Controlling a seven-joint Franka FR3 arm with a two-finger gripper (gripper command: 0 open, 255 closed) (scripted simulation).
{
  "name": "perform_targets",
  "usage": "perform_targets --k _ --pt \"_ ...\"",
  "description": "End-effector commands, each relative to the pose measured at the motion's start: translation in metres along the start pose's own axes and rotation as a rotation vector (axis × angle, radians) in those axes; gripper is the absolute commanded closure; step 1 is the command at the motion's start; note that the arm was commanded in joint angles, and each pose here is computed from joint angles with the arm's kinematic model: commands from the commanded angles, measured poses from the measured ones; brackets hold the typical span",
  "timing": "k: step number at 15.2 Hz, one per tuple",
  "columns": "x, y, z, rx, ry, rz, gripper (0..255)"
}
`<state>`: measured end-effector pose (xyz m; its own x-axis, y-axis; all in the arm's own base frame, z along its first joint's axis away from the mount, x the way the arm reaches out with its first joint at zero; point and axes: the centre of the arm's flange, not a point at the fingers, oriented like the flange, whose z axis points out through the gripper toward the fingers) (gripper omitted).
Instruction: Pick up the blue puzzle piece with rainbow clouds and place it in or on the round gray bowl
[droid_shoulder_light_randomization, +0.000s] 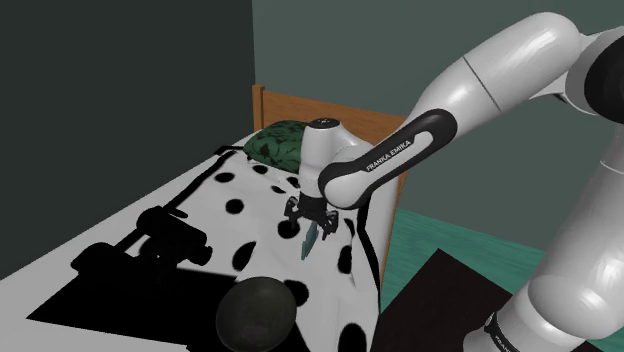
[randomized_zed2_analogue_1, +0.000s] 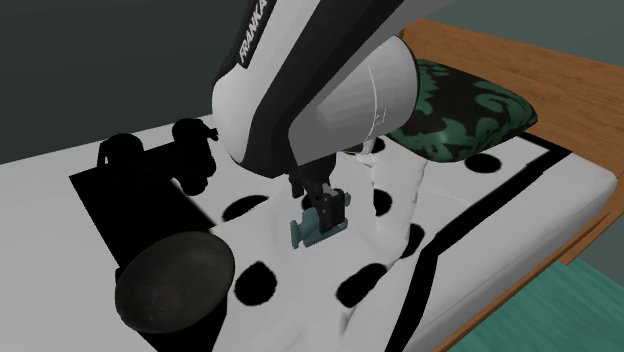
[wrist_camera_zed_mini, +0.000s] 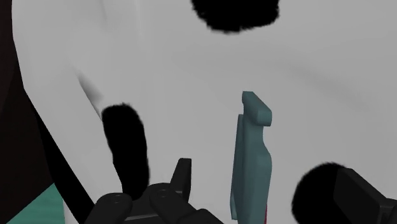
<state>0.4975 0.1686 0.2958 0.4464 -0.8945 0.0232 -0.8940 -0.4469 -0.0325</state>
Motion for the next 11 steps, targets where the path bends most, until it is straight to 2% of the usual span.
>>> perform_targets --k 1,9,10,11 --pt "-0.0011 -0.0004 0.0117 0.0 0.0 0.001 0" --pt "-0.0011 -0.0004 0.0147 0.0 0.0 0.001 0" --pt "-0.0011 -0.0004 0.0147 0.0 0.0 0.001 255" --pt "-0.0011 -0.0004 0.0147 0.0 0.0 0.001 255"
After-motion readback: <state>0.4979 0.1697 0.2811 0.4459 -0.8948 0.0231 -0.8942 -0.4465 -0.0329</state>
